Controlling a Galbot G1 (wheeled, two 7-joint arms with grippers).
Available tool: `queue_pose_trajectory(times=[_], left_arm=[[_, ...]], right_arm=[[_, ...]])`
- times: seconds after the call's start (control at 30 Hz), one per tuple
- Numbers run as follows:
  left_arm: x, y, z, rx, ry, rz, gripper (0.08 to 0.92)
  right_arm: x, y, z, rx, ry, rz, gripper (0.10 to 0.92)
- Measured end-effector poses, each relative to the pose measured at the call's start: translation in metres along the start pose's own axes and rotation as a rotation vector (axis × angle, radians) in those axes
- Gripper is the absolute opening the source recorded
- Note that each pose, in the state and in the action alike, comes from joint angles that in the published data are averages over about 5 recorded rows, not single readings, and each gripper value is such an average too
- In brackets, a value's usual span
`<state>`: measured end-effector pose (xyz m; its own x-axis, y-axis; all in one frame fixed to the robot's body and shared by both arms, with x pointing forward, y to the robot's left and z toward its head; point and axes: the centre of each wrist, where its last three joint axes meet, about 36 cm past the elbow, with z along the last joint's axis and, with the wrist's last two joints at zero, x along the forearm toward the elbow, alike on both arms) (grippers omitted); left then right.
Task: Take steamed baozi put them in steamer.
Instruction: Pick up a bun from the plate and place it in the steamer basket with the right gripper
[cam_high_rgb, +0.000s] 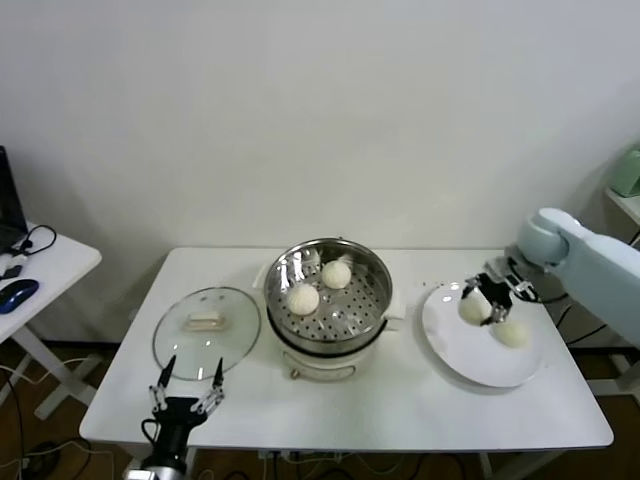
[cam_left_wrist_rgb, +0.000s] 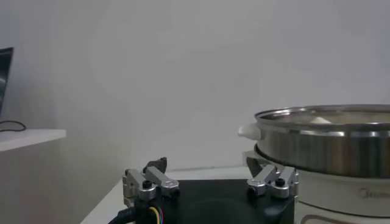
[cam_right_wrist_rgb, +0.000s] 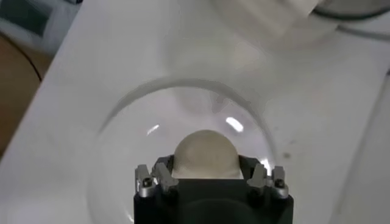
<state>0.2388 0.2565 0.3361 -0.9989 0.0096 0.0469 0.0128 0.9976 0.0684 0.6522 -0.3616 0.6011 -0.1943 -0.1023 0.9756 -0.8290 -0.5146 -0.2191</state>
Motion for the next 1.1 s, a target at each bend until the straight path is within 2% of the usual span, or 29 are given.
queue_pose_trajectory(times=[0.23, 0.43, 0.77, 1.1], left_arm=[[0.002, -0.003, 0.001, -0.006, 0.005, 0.007, 0.823], [0.003, -0.003, 0.002, -0.011, 0.009, 0.007, 0.823], [0.007, -0.002, 0.002, -0.016, 0.014, 0.002, 0.823], [0.012, -0.003, 0.006, -0.018, 0.029, 0.002, 0.823]], right_arm=[[0.068, -0.057, -0.074, 0.368, 0.107, 0.082, 0.704], [0.09, -0.082, -0.149, 0.63, 0.157, 0.114, 0.704], [0.067, -0.093, -0.24, 0.892, 0.134, 0.091, 0.704], [0.033, -0.099, -0.293, 1.007, 0.054, 0.029, 0.704]])
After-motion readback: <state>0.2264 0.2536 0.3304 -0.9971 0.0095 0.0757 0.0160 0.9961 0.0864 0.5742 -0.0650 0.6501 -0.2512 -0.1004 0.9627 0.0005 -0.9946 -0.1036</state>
